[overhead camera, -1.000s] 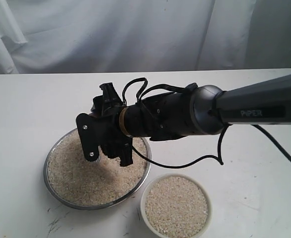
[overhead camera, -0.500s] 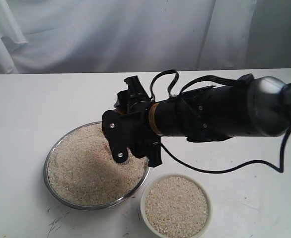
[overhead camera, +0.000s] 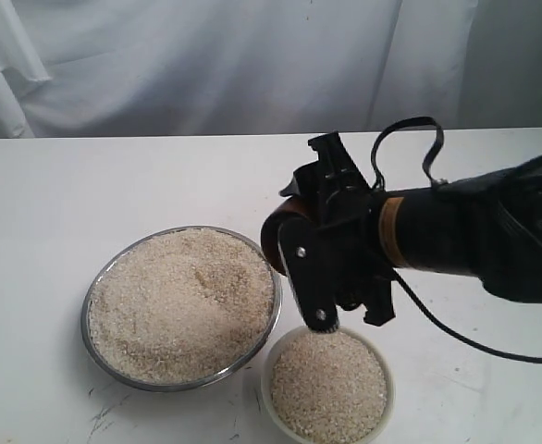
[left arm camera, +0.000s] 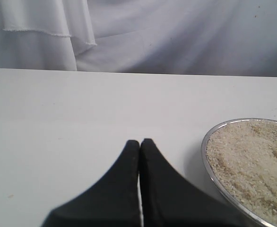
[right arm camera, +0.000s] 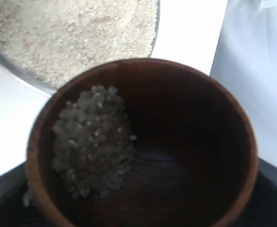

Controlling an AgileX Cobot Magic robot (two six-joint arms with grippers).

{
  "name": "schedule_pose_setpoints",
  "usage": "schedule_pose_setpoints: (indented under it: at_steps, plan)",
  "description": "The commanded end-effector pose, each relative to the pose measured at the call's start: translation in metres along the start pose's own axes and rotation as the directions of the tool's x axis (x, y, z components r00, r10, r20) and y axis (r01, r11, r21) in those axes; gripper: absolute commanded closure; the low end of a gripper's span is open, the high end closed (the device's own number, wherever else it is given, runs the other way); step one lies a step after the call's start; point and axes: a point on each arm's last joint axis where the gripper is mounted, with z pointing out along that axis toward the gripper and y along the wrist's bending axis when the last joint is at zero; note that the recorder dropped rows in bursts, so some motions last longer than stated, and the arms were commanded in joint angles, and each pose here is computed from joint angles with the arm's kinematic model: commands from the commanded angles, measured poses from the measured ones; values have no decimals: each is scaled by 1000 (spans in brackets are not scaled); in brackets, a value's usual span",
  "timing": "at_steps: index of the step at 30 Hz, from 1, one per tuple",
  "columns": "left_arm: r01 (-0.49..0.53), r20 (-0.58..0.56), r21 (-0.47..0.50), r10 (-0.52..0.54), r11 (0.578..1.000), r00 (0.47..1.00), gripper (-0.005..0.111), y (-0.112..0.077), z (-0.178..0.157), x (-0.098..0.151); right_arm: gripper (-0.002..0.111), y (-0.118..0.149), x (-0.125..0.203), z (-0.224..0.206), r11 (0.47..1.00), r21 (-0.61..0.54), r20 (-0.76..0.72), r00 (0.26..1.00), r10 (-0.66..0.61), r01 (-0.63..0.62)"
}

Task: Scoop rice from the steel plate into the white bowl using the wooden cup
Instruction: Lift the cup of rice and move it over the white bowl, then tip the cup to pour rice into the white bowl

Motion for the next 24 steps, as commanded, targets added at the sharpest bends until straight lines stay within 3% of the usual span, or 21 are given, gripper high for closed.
schedule_pose_setpoints:
  at_steps: [1, 8, 12, 24]
  plan:
    - [4, 7, 2, -4, 1000, 1000, 107, 0, 0, 1, 108, 14, 5, -13, 994, -20, -28, 994, -104, 104]
    - [4, 7, 2, -4, 1000, 1000, 107, 0, 0, 1, 108, 42, 7, -19, 947, -93, -84, 945, -316, 308]
    - [4, 7, 2, -4, 1000, 1000, 107, 0, 0, 1, 108, 40, -3, -20, 902, -80, -94, 898, -430, 424]
    - [4, 7, 2, -4, 1000, 1000, 107, 0, 0, 1, 108, 39, -23, -25, 796, -83, -178, 777, -603, 599]
